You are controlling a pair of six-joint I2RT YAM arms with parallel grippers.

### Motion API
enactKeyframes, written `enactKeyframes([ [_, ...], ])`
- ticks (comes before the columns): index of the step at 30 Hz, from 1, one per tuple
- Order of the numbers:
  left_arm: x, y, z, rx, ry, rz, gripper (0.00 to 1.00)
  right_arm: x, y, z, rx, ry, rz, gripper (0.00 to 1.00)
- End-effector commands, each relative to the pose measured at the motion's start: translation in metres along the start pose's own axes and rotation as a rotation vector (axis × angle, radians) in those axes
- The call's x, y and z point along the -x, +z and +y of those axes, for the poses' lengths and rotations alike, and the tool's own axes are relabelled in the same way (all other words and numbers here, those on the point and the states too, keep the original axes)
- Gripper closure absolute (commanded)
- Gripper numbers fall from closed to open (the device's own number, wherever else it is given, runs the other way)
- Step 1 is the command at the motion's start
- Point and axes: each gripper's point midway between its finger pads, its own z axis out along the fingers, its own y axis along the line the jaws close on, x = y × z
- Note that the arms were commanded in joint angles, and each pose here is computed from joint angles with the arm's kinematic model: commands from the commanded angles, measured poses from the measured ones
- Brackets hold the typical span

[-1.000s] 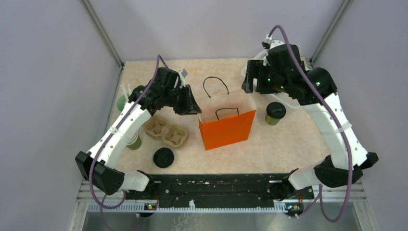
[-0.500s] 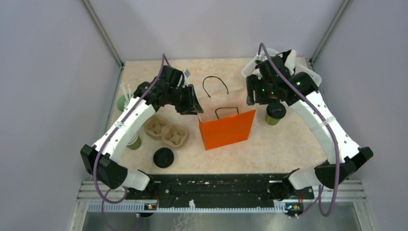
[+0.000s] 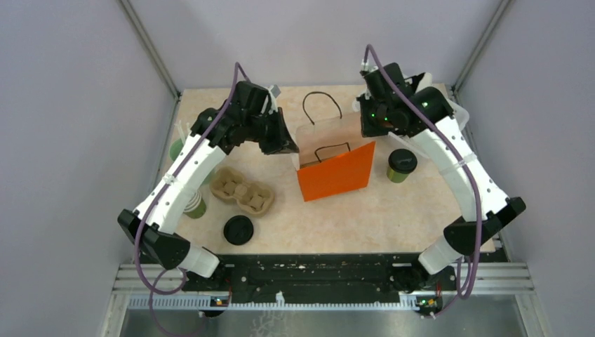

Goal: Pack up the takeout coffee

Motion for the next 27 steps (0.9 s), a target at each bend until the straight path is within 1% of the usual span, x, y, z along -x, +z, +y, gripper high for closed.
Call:
enactKeyframes([
  [1, 0.01, -0.025, -0.023, -0.06, -0.005, -0.051, 1.0, 0.026, -0.034, 0.008, 0.044, 0.025, -0.071, 1.0],
  [5, 0.009, -0.019, -0.011, -0.011, -0.003, -0.049, 0.99, 0.013, -0.036, 0.009, 0.044, 0.09, -0.02, 1.0],
  [7, 0.012, -0.012, -0.004, 0.021, 0.006, -0.045, 0.95, -0.003, -0.024, 0.004, 0.016, 0.116, 0.012, 1.0],
  [8, 0.016, -0.008, 0.001, 0.04, 0.02, -0.051, 0.88, -0.011, -0.018, 0.003, 0.012, 0.127, 0.024, 0.89],
  [9, 0.02, -0.004, 0.008, 0.073, 0.034, -0.056, 0.76, -0.02, -0.011, 0.001, 0.006, 0.135, 0.046, 0.74],
  [10, 0.025, -0.002, 0.016, 0.108, 0.04, -0.058, 0.68, -0.027, -0.007, -0.002, -0.003, 0.14, 0.059, 0.62],
  [12, 0.034, -0.006, 0.022, 0.14, 0.064, -0.067, 0.58, -0.032, -0.008, -0.009, -0.024, 0.151, 0.058, 0.45],
  [13, 0.038, -0.01, 0.021, 0.145, 0.08, -0.078, 0.51, -0.031, -0.014, -0.014, -0.032, 0.148, 0.046, 0.4],
  [14, 0.04, -0.015, 0.02, 0.145, 0.094, -0.088, 0.44, -0.027, -0.023, -0.018, -0.041, 0.141, 0.021, 0.36],
  [15, 0.038, -0.017, 0.02, 0.145, 0.102, -0.087, 0.39, -0.023, -0.033, -0.024, -0.053, 0.137, -0.004, 0.31],
  [18, 0.028, -0.02, 0.024, 0.14, 0.11, -0.064, 0.3, -0.012, -0.065, -0.049, -0.109, 0.147, -0.07, 0.21],
  [20, 0.021, -0.022, 0.029, 0.147, 0.105, -0.057, 0.27, -0.01, -0.076, -0.072, -0.16, 0.173, -0.09, 0.17],
  [21, 0.018, -0.024, 0.03, 0.148, 0.106, -0.055, 0.26, -0.014, -0.075, -0.085, -0.19, 0.171, -0.086, 0.14],
  [23, 0.013, -0.025, 0.033, 0.145, 0.105, -0.054, 0.23, -0.019, -0.07, -0.109, -0.226, 0.2, -0.082, 0.12],
  [26, 0.01, -0.026, 0.03, 0.124, 0.106, -0.05, 0.2, -0.038, -0.041, -0.135, -0.252, 0.217, -0.008, 0.09],
  [27, 0.01, -0.027, 0.03, 0.119, 0.108, -0.051, 0.19, -0.043, -0.031, -0.14, -0.26, 0.221, 0.015, 0.06],
])
